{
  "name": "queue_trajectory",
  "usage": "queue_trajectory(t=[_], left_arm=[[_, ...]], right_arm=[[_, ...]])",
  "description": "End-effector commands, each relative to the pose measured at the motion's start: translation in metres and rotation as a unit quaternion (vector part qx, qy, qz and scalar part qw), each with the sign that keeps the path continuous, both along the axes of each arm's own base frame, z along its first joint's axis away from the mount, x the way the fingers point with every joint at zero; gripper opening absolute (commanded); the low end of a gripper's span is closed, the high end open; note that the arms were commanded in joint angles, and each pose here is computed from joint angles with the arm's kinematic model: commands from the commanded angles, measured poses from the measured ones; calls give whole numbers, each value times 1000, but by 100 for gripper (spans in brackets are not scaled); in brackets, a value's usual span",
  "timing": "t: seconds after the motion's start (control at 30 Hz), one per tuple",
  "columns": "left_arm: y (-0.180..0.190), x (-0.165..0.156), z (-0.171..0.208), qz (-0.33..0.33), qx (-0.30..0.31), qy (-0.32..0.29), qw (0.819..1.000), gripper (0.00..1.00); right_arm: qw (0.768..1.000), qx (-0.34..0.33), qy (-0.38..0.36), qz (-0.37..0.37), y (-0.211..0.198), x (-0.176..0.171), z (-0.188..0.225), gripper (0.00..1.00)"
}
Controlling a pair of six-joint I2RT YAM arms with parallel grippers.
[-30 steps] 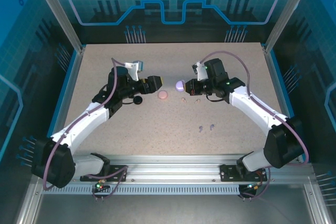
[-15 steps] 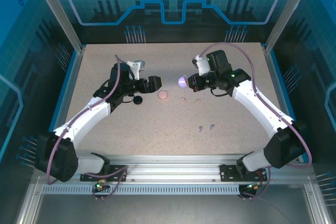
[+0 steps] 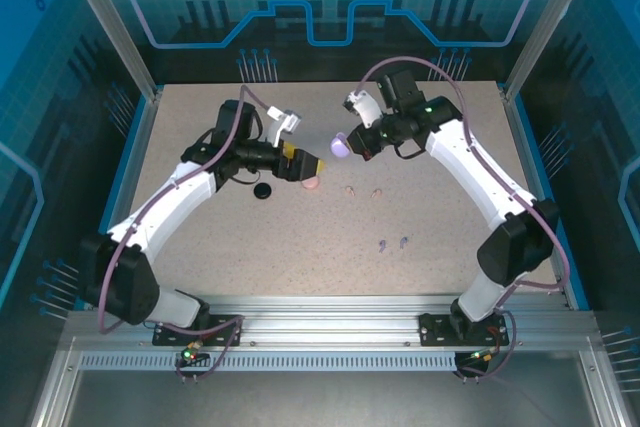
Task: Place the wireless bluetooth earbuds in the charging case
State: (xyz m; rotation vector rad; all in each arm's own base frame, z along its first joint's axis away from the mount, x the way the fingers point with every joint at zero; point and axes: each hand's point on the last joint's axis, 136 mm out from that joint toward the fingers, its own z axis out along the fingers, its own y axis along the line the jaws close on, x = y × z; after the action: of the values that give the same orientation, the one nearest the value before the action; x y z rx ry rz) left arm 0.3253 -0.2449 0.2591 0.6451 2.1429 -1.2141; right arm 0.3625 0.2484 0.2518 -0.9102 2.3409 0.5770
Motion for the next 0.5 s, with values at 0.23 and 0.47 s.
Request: queue_trajectory(t=[0.23, 0.47], left_arm=[[-5, -12, 17, -105, -32, 26, 994, 88], [-8, -8, 16, -120, -36, 28, 992, 80]], right_arm=[[997, -26, -5, 76, 18, -19, 5, 0], [995, -25, -3, 98, 32, -26, 8, 0]])
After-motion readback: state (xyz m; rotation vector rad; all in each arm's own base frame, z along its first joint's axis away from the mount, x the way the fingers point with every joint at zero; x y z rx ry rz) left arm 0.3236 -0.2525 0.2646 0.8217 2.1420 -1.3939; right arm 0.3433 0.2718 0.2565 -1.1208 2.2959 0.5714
